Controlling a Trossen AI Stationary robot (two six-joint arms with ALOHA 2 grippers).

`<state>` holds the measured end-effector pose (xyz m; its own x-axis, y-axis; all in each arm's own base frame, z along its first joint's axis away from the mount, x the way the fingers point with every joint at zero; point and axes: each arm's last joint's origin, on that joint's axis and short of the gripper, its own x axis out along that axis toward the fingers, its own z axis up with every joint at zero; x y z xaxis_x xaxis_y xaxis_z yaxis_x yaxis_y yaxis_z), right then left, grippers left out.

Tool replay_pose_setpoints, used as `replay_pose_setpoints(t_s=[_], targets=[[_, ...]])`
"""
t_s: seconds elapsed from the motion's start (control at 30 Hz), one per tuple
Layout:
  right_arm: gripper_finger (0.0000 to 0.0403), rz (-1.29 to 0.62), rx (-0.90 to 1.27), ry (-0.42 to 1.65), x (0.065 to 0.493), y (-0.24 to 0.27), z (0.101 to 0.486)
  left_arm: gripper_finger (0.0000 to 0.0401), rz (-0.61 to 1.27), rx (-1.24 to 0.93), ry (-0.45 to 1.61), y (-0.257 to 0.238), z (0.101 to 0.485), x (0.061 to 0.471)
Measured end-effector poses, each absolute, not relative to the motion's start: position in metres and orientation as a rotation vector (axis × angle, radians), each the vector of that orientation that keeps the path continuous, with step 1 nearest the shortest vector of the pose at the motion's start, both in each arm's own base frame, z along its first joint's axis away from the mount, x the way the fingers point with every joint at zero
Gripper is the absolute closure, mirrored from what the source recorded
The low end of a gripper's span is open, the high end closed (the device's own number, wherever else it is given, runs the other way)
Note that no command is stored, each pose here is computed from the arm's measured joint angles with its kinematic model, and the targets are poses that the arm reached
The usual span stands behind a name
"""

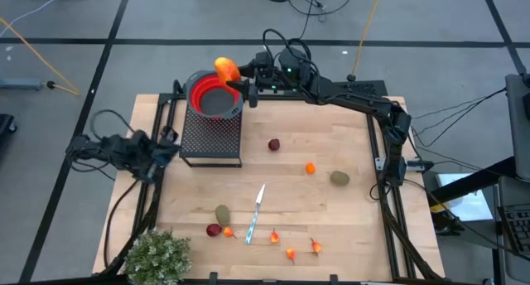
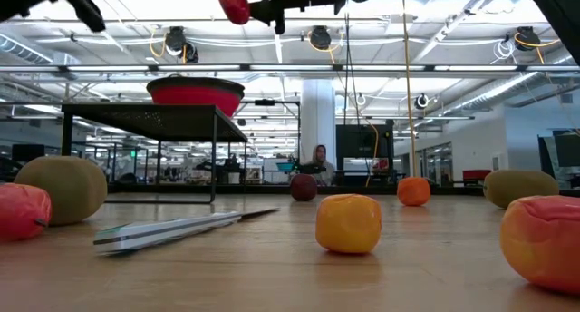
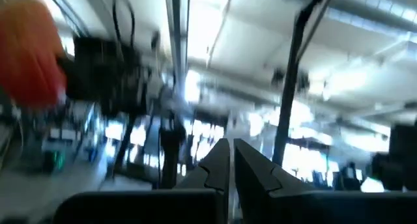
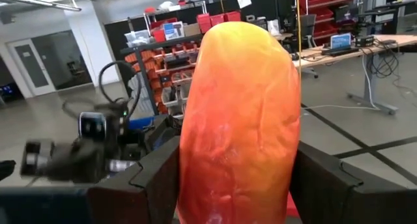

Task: Pick & Place Fruit
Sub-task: Put the orange mango into the red strainer bowl on the shelf

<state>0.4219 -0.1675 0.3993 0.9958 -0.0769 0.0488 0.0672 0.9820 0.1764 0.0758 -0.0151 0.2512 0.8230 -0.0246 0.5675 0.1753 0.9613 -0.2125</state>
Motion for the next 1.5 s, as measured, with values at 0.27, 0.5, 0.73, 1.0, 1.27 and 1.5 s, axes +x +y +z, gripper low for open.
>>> replay_pose_setpoints(t_s=[0.27, 0.5, 0.73, 1.0, 1.27, 1.5], targets=[[0.0177, -0.066, 0.073, -0.048, 0.424, -0.162, 0.399, 0.0382, -0.003, -0.279, -0.802, -0.009, 0.267, 0.064], [0.0176, -0.053, -0.062, -0.031, 0.428, -0.15, 0.398, 0.0382, 0.118, -0.428, -0.818, -0.007, 0.271, 0.073], [0.0175, -0.108, -0.197, 0.028, 0.434, -0.135, 0.393, 0.0382, 0.228, -0.434, -0.756, -0.009, 0.301, 0.095], [0.0175, -0.128, -0.229, 0.098, 0.436, -0.127, 0.386, 0.0382, 0.392, -0.344, -0.608, -0.011, 0.346, 0.134], [0.0176, -0.107, -0.252, 0.132, 0.438, -0.12, 0.383, 0.0382, 0.432, -0.304, -0.464, -0.011, 0.378, 0.165], [0.0174, -0.098, -0.255, 0.139, 0.439, -0.117, 0.382, 0.0382, 0.448, -0.339, -0.393, -0.007, 0.379, 0.174]])
